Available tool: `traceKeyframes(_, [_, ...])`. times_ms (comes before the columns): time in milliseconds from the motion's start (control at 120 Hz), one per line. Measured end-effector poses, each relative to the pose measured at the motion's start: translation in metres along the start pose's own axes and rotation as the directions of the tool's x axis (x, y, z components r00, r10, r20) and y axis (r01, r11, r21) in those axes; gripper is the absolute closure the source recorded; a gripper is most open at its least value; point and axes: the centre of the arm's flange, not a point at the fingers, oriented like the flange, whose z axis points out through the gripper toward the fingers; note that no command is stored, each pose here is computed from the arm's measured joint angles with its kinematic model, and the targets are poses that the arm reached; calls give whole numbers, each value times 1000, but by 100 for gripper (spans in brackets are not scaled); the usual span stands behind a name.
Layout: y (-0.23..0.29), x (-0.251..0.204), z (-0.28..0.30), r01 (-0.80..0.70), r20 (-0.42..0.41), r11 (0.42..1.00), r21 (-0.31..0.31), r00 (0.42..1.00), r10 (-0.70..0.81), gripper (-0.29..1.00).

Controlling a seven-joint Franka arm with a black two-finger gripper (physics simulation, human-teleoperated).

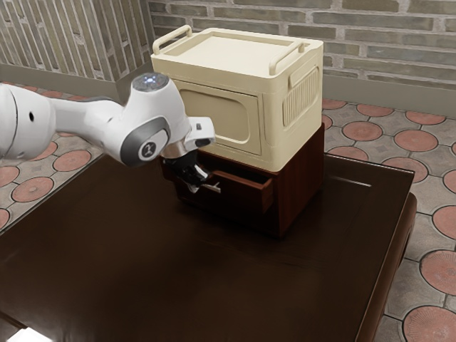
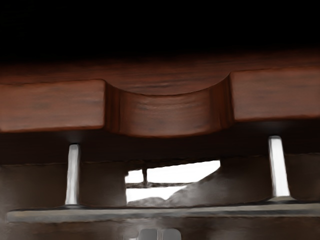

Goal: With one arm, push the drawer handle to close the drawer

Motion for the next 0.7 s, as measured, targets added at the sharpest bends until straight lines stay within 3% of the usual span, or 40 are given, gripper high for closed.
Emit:
traceKeyframes(267, [1, 33, 18, -30, -59, 1000, 2, 998, 30, 79])
traceKeyframes(442, [1, 27, 14, -35, -66, 999, -8, 997, 35, 79])
traceKeyframes(558, [15, 2, -73, -22, -70, 999, -37, 997, 19, 79])
traceKeyframes(700, [19, -10, -188, 31, -15, 995, -91, 999, -33, 76])
